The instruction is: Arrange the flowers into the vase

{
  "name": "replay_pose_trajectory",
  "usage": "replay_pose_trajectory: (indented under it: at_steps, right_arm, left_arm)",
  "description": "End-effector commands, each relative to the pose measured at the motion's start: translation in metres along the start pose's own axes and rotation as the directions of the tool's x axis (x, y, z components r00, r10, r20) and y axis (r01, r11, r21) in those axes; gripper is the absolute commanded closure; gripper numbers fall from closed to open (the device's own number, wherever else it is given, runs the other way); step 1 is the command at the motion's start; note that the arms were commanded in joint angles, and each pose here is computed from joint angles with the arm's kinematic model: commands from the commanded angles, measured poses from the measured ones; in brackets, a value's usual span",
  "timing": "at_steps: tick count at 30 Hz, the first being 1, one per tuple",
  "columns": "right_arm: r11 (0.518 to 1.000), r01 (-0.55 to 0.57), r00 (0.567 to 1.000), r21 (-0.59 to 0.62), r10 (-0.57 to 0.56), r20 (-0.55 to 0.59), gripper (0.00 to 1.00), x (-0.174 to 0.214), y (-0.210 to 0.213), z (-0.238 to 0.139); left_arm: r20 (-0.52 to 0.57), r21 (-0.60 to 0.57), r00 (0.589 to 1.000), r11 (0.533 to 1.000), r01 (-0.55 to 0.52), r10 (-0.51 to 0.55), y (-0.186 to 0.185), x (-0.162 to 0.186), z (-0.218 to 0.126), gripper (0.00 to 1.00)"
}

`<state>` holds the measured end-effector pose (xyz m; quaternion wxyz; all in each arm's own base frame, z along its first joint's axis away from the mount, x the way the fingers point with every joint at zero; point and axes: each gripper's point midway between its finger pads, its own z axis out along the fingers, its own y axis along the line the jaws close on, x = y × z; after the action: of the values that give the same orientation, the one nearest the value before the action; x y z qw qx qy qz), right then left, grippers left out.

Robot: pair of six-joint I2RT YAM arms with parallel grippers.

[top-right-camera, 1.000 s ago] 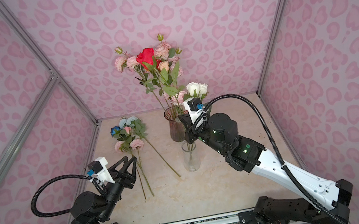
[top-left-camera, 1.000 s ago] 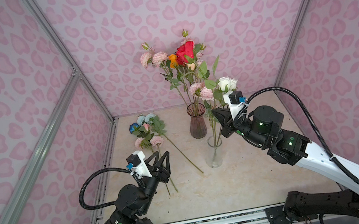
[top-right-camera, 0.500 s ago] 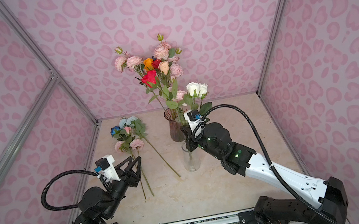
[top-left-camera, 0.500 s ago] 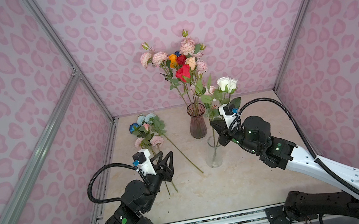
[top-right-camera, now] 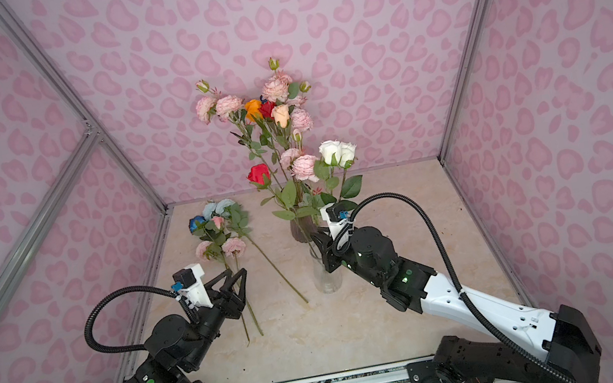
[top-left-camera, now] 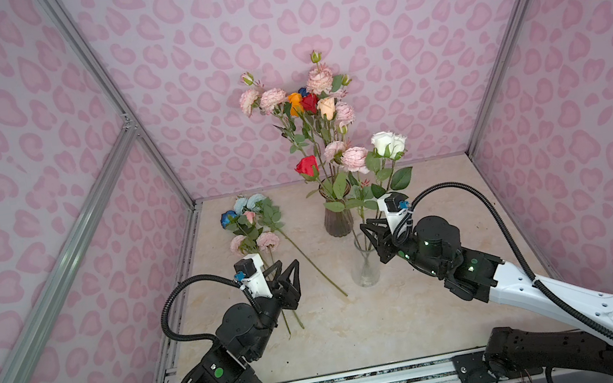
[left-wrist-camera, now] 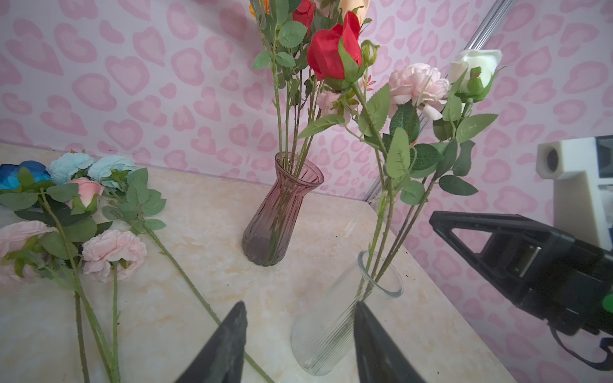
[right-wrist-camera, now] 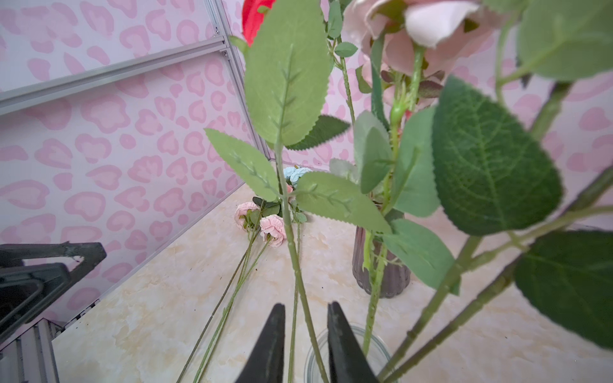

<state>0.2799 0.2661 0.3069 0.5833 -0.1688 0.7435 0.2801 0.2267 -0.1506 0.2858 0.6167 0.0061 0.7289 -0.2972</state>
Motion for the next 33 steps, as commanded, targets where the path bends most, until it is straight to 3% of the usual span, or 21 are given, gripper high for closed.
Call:
replay_pose_trajectory:
  at_steps: [1, 14, 18, 26, 30, 33]
  right_arm:
    - [1.000, -0.016, 0.999, -0.007, 0.016, 0.049, 0.76, -0.011, 0.003, -0.005]
    - [0.998, 0.008, 0.992, -0.055, -0.001, 0.129, 0.74, -0.037, 0.022, -0.041]
    - [0.998, 0.004, 0.987, -0.064, 0.007, 0.162, 0.74, -0.045, 0.024, -0.057]
    - [1.000, -0.004, 0.981, -0.024, 0.009, 0.195, 0.74, -0.043, 0.009, -0.082]
    - [1.000, 0.002, 0.982, 0.011, -0.004, 0.191, 0.74, -0.036, 0.000, -0.090]
    - [0.999, 0.004, 0.983, 0.039, -0.012, 0.184, 0.74, -0.030, -0.008, -0.092]
  left_arm:
    - [0.028, -0.006, 0.999, 1.000, 0.015, -0.015, 0.000, -0.006, 0.002, 0.47]
    - [-0.012, -0.335, 0.999, 0.942, 0.028, -0.034, 0.055, 0.020, 0.022, 0.47]
    - [-0.023, -0.493, 0.998, 0.869, 0.047, -0.067, 0.089, 0.029, 0.021, 0.47]
    - [-0.138, -0.679, 0.939, 0.720, 0.142, -0.316, 0.163, 0.081, 0.035, 0.51]
    - [-0.171, -0.729, 0.910, 0.669, 0.141, -0.379, 0.189, 0.094, 0.045, 0.58]
    - [-0.209, -0.738, 0.882, 0.660, 0.141, -0.422, 0.202, 0.101, 0.058, 0.63]
